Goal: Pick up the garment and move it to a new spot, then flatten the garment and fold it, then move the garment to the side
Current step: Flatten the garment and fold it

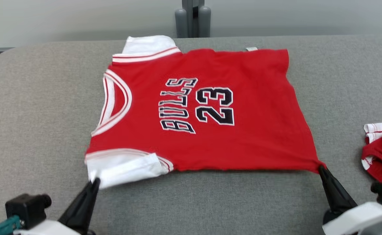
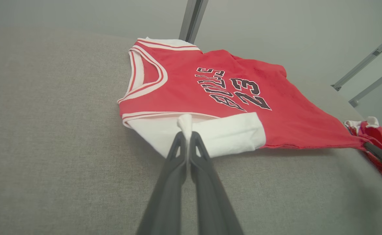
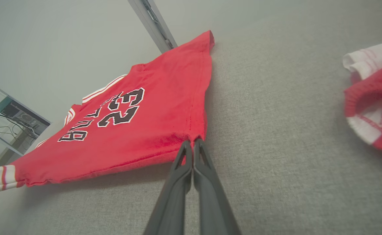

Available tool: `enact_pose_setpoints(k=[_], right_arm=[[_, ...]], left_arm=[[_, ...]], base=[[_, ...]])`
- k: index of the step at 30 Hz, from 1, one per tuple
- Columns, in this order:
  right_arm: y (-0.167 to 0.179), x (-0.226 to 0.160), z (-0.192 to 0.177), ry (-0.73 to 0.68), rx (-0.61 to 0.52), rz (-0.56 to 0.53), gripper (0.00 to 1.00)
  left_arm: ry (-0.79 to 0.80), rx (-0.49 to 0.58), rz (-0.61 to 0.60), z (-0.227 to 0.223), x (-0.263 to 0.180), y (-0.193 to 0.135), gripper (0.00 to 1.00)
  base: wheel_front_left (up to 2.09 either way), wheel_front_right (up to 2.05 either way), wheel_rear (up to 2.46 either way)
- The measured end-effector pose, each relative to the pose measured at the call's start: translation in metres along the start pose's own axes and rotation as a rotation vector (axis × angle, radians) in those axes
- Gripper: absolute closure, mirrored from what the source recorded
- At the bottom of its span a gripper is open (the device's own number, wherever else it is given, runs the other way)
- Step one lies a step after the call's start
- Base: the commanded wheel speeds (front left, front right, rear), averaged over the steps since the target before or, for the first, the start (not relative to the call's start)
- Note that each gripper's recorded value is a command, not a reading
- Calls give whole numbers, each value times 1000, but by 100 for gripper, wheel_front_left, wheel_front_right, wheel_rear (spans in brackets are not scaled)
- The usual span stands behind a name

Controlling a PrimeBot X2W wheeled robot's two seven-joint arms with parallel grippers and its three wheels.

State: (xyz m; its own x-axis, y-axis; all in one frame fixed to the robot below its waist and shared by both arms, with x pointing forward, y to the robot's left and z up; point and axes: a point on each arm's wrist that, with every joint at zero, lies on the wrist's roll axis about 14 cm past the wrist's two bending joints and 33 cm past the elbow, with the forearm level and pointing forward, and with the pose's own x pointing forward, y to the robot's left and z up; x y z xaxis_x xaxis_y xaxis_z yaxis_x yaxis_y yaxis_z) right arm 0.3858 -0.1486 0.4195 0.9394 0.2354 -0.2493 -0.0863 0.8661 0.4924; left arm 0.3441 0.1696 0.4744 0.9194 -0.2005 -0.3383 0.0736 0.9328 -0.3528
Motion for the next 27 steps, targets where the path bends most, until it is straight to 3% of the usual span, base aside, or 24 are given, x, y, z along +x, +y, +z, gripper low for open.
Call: enact_pose_setpoints(k=[10,13,20,27], right_arm=[[-16,-60,-15,114,14,-129,100],[-15,-67,-14,128,8,-142,100],[-12,-60,4,96,-10,-143,100],[0,-21,28,30,-42,-90,100]], left_arm=[[222,-77,-23,-35,-53,-10,100],[218,-73,-45,-30,-55,-16,100],[187,-18,-110,-11,-42,-22,100],[130,65,-185,17,-4,-21,100]], base=[[0,0,0],[0,0,0],[0,0,0],[0,0,0]])
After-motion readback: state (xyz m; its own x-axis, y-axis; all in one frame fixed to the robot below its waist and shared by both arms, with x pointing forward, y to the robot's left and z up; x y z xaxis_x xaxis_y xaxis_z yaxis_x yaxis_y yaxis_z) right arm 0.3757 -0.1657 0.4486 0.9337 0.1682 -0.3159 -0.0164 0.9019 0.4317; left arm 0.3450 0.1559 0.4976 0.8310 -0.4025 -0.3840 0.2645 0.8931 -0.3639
